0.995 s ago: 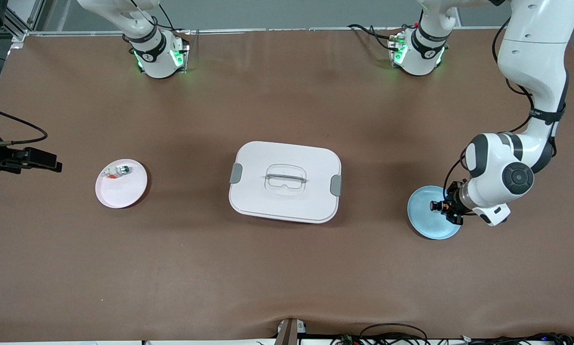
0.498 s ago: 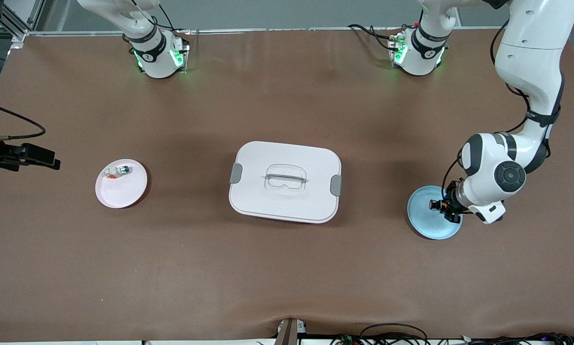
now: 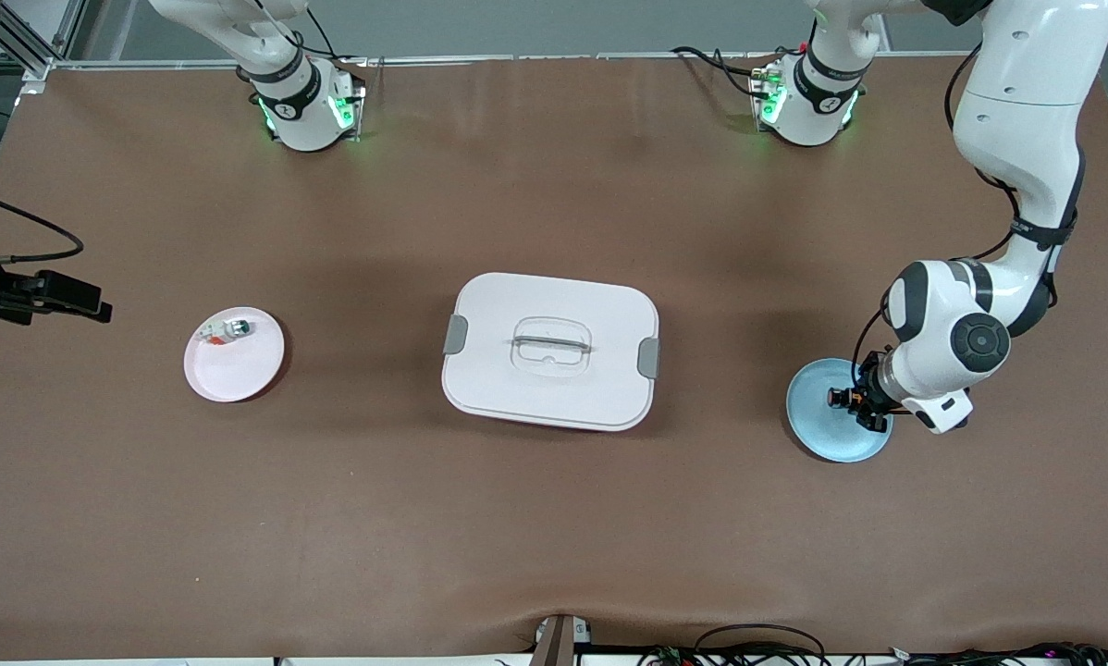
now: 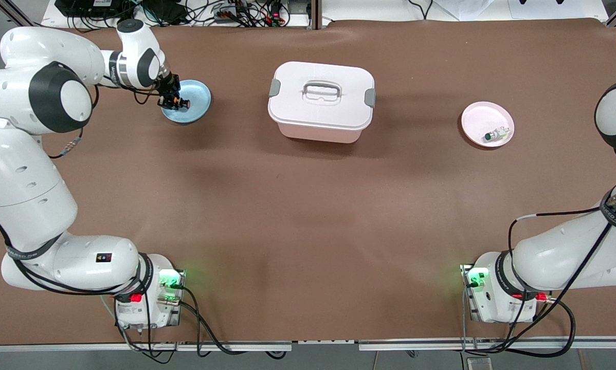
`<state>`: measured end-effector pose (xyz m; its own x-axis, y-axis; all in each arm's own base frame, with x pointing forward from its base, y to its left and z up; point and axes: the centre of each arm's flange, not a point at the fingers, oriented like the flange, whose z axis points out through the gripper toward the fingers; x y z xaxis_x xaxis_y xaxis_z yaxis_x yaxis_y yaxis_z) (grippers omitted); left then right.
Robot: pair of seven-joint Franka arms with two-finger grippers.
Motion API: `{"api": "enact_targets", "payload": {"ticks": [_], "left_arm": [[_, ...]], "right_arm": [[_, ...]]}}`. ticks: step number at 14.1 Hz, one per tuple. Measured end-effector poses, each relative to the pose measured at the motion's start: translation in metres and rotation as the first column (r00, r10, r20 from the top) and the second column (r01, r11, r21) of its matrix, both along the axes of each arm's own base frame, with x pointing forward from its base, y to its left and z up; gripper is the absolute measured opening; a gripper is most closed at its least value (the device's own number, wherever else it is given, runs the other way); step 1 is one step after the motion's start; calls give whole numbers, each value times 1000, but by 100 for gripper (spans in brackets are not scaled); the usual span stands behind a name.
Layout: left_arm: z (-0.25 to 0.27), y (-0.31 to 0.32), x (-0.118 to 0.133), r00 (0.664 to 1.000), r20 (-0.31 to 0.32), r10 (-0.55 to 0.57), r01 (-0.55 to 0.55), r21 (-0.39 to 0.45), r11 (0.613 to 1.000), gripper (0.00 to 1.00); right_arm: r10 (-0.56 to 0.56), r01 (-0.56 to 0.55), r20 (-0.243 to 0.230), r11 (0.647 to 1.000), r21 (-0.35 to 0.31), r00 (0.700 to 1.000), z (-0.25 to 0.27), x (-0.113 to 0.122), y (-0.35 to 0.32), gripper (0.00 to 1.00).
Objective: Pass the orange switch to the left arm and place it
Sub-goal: 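Lower the switch onto the blue plate and open the left gripper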
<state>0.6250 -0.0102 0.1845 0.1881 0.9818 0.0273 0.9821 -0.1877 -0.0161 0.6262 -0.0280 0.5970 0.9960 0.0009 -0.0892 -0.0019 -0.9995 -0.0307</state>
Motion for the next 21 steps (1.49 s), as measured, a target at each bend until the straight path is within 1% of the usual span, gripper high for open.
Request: {"api": "enact_targets", "payload": {"ticks": [4,7,8,10,11,13,14,15,17,21], "left_arm": [[-1,1,0,1000,0,2,-2,0,1000,33],[-1,1,0,1000,1,-4,4,0,1000,33],[-1,1,0,1000,0,-11,11,0,1000,40],[-1,1,0,1000,0,-19,19,0,1000,57],[-1,1,0,1000,1,-19,19,0,1000,69],[0,1,1,1000,5,-20,20,0,1000,86],[1,1,2,1000,8,-20,20,0,1000,98],[1,1,2,1000,10,-20,20,0,1000,100],[3,0,3,1000,14,-22,22,-1,1000,100],[9,-1,8,999,28,-23,23,-1,1000,100]], "right_arm": [[-5,5,-2,1000,-19,1000,1,-3,-5,100],[-8,8,26,1000,-15,1000,3,-12,-6,100],[-9,9,36,1000,-13,999,5,-17,-7,100],[-10,10,46,1000,-9,999,9,-25,-8,100],[-11,11,51,1000,-6,999,12,-29,-7,100],[-22,22,57,1000,-1,998,18,-35,-6,100],[-25,25,58,1000,1,998,19,-38,-6,100],[-27,27,58,1000,3,998,21,-41,-6,100],[-28,28,59,1000,5,998,23,-47,-6,100],[-28,27,77,1000,10,997,39,-61,-6,100]]}}
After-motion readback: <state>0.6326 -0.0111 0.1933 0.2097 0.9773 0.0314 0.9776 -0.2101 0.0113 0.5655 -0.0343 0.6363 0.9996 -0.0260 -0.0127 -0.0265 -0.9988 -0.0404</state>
